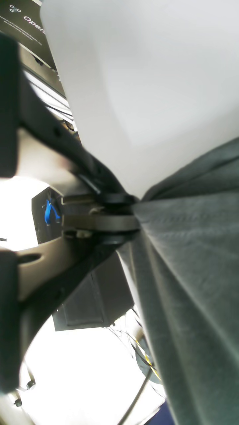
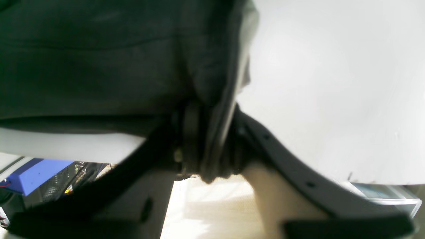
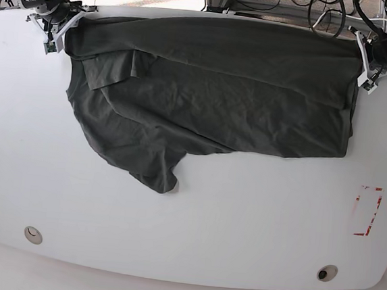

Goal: Fold the T-shirt properly
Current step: 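Drag the shirt edge away from the hem with both grippers, then move the right gripper along the shirt edge toward the hem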

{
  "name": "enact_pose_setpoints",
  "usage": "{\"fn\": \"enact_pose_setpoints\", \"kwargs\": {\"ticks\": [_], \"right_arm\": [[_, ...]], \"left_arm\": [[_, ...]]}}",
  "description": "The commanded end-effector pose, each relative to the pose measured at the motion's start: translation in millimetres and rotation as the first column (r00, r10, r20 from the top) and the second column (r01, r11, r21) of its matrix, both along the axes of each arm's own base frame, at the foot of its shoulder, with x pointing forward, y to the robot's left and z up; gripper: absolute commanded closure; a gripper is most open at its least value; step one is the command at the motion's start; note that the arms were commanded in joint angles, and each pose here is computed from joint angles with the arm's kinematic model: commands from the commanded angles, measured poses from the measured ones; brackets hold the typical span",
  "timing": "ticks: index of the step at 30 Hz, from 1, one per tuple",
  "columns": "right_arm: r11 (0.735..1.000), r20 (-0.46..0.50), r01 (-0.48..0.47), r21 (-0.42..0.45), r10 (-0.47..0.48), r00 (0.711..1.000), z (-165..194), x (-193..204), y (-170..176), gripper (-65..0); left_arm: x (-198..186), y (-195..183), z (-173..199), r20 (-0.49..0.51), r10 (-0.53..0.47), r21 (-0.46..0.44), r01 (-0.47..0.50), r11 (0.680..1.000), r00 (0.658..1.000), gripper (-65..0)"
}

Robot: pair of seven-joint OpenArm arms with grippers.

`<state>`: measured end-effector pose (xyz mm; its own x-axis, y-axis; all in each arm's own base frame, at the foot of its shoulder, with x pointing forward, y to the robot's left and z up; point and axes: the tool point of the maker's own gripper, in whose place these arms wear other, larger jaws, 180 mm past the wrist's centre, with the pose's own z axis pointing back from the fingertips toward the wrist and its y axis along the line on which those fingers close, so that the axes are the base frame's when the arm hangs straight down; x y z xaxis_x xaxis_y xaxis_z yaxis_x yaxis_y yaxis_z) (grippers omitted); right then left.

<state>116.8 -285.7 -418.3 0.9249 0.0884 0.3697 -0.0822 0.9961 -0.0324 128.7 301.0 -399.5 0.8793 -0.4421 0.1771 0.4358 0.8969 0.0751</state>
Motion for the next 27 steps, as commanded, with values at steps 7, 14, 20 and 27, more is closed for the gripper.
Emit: {"fn": "enact_pose_setpoints", "kwargs": {"ticks": [7,14,20,27], "right_arm": [[0.994,0.049,-0.045,-0.096,0.05,0.998,32.7,3.9,-7.4,-57.5],[0.997,0.158,-0.069,-0.044,0.075,0.985,55.7,19.8,6.9,-59.6],[0.998,0.264,-0.059,0.019,0.052,0.963,70.5,44.4,9.0,-59.6],[0.99,0.323,-0.123,0.074,0.093,0.942,68.7,84.5,32.8,-59.6]], "left_arm": [[1.3,16.0,11.6,-0.019,-0.016,0.068,0.017,0.998,1.0,-19.3],[11.0,11.1,26.3,0.02,-0.055,0.096,0.053,0.994,0.998,-30.0],[18.9,7.2,34.6,0.053,-0.076,0.106,0.07,0.992,0.996,-30.7],[33.7,6.6,40.5,0.092,-0.073,0.108,0.062,0.992,0.993,-30.7]]}}
